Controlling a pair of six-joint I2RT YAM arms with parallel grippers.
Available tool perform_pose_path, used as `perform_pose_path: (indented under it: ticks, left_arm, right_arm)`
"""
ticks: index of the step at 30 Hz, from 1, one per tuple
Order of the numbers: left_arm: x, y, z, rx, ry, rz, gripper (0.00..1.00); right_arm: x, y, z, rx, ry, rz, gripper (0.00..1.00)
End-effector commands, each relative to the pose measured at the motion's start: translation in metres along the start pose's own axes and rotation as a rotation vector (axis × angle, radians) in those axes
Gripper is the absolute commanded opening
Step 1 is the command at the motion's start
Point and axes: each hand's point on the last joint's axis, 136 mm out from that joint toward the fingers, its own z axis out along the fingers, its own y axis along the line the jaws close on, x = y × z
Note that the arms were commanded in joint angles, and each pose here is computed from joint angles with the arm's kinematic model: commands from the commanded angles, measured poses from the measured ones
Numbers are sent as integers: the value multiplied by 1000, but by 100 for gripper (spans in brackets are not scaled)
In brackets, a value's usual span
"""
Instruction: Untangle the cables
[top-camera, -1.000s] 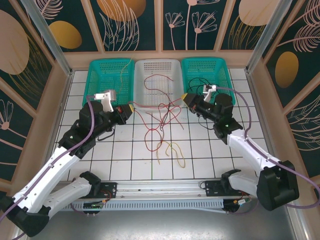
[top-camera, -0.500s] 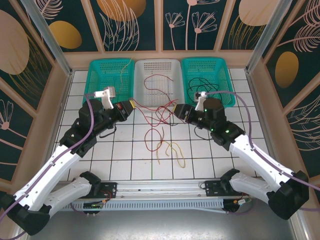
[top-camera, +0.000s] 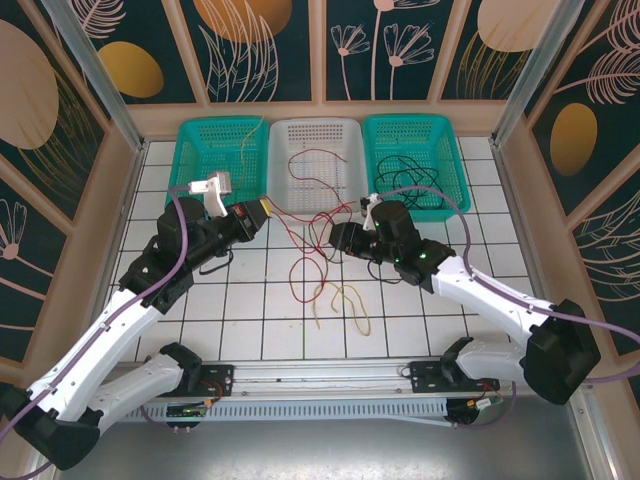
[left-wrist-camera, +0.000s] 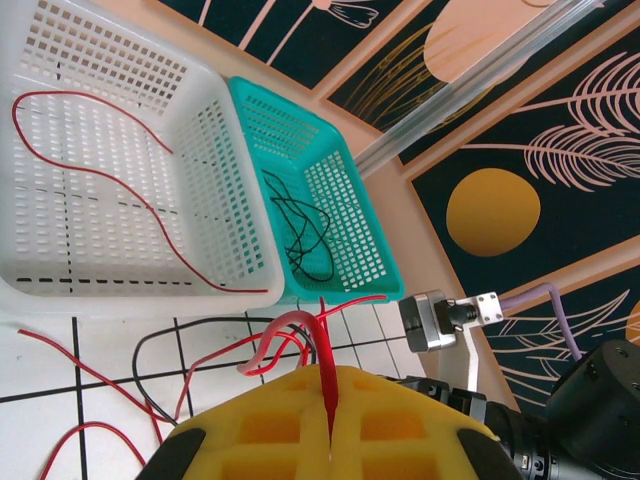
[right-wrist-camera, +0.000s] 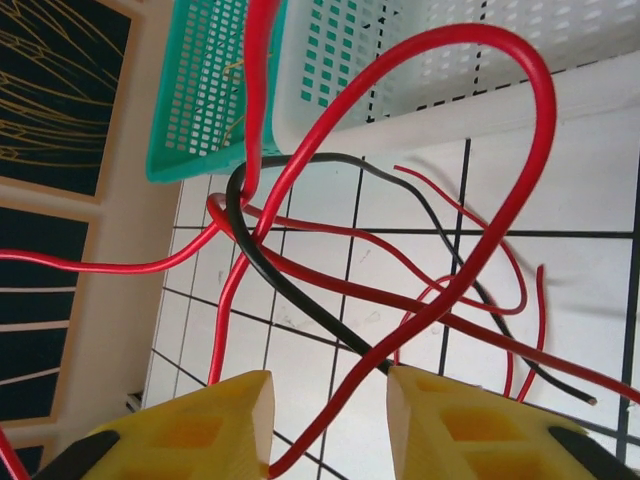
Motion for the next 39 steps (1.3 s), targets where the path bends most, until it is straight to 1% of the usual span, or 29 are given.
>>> perform_pose_path:
  ticks: [1,4,6,7,10,11,13,15,20,24,27,30,33,37,38,39]
  left_arm:
    - [-17,-20,-7,61,-47,2,0]
    - [-20,-24,-7,69,-50,7,0]
    - [-25,-30,-10,80,-58,14,0]
    - [-25,-30,-9,79,-57,14,0]
    - [-27,-30,-10,71,-64,20,0]
    - [-29,-31,-11,67,-67,22,0]
    - [-32,-29,-11,46,-73,25,0]
    - [-35,-26,-12,11,-74,30,0]
    - [-42,-15,-14,-115,-60,75,0]
    - [-50,-10,-19,-180,-72,97,0]
    - [-56,-10,-23,-198,-97,92,0]
    - [-60,-10,-25,-211,-114,84,0]
    - [-61,-11,-23,-213,-104,87,0]
    - [-55,-18,-18,-163,-74,105,0]
    - [-52,-22,-16,-135,-59,114,0]
    - [-48,-26,-14,-105,-39,128,0]
  right_arm:
    - [-13,8,0,4,-42,-15,28]
    - [-8,2,3,14,-25,-13,28]
    - [-4,1,6,10,-8,-11,33]
    - [-3,1,7,11,-4,-11,32]
    - [2,-13,10,60,4,-23,16]
    - [4,-20,11,86,4,-30,12]
    - [13,-43,12,169,14,-42,5]
    - [21,-66,10,253,28,-50,0]
    - [38,-108,-2,393,39,-63,0]
    - [49,-125,-8,416,55,-51,0]
    - [59,-133,-7,421,78,-62,0]
    - [70,-134,-5,409,99,-92,0]
    - [78,-136,-6,425,126,-108,0]
    - [67,-124,-14,419,108,-139,1]
    - [59,-117,-17,412,94,-159,5]
    - [48,-108,-22,415,72,-190,12]
